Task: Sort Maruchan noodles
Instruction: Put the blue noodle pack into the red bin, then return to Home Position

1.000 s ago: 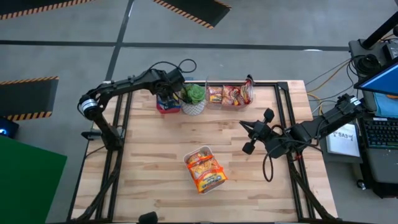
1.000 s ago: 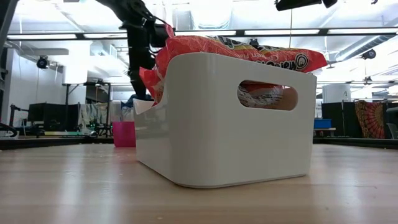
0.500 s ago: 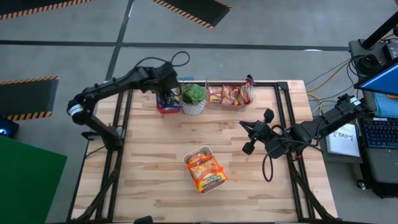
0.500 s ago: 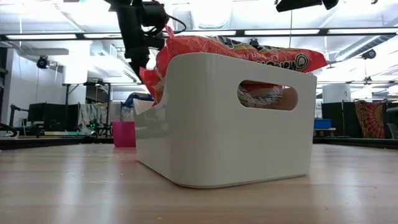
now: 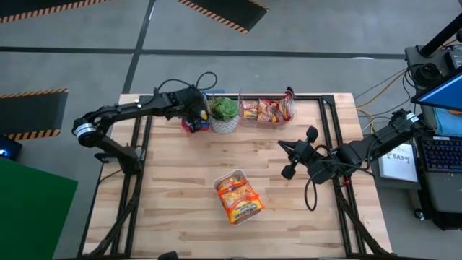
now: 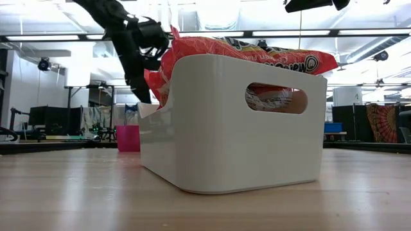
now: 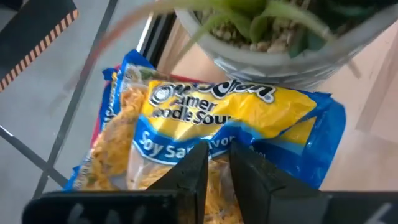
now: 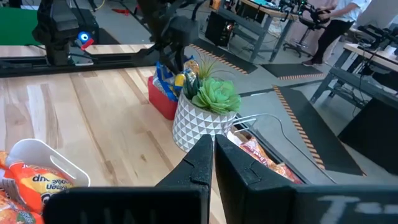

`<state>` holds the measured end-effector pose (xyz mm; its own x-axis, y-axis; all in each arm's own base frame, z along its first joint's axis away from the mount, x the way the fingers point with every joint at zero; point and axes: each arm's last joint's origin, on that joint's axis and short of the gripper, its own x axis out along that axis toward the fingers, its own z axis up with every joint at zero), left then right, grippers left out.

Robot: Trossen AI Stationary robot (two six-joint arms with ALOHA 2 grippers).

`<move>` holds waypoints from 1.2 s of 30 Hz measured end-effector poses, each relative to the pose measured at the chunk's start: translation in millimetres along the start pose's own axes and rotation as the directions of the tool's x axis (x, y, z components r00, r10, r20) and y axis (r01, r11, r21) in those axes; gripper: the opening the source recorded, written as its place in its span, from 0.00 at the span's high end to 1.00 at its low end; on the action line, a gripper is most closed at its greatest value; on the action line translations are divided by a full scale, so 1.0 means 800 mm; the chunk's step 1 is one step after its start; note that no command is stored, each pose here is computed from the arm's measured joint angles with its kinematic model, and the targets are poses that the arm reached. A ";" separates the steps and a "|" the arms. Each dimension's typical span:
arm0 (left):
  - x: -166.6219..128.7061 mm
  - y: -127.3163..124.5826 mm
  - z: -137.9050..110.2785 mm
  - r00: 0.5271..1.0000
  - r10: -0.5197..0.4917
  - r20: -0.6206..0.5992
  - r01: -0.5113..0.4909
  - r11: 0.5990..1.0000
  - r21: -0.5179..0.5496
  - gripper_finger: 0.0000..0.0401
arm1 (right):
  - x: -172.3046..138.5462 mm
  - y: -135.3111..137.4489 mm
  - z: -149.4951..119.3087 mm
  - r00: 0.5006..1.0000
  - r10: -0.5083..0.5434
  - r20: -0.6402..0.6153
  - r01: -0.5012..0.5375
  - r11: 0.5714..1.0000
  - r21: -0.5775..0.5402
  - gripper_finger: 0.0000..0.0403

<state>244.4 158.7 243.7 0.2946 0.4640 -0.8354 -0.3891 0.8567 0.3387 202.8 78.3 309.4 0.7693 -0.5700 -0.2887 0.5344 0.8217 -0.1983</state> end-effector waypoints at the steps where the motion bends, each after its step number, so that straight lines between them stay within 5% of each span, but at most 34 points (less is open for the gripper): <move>1: 0.003 -0.001 -0.002 1.000 0.000 -0.003 0.000 1.000 -0.006 0.88 | 0.000 0.000 0.000 1.000 0.000 0.000 0.000 1.000 0.000 0.98; 7: -0.006 0.001 -0.003 1.000 0.006 -0.003 -0.006 1.000 -0.028 0.88 | 0.000 0.000 0.001 1.000 0.001 0.003 -0.001 1.000 -0.011 0.98; 15: -0.089 0.017 -0.011 0.984 0.053 0.168 -0.031 0.991 -0.131 0.88 | 0.001 0.000 -0.003 1.000 -0.001 -0.004 0.001 0.998 -0.067 0.98; 18: -0.117 0.011 -0.030 0.960 0.018 0.280 0.035 0.983 -0.182 0.88 | 0.002 0.001 -0.009 1.000 0.018 -0.017 -0.020 0.995 -0.102 0.98; 23: -0.143 -0.017 -0.061 0.827 -0.092 0.555 0.200 0.970 -0.136 0.88 | 0.010 0.003 -0.011 0.998 0.065 0.026 -0.062 0.991 -0.115 0.98; 28: -0.140 -0.043 -0.097 0.666 -0.140 0.733 0.243 0.969 -0.035 0.89 | 0.031 -0.004 -0.017 0.965 0.245 0.098 -0.231 0.964 -0.132 0.98; 36: -0.121 -0.054 -0.151 0.597 -0.100 0.796 0.225 0.973 -0.046 0.89 | 0.055 -0.054 -0.057 0.931 0.300 0.210 -0.292 0.954 -0.066 0.98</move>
<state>127.1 49.8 257.8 0.9098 0.3701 -0.1877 -0.3523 0.9279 0.1221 197.5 17.9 262.5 0.9496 -0.2846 -0.1315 0.2619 0.9507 -0.1663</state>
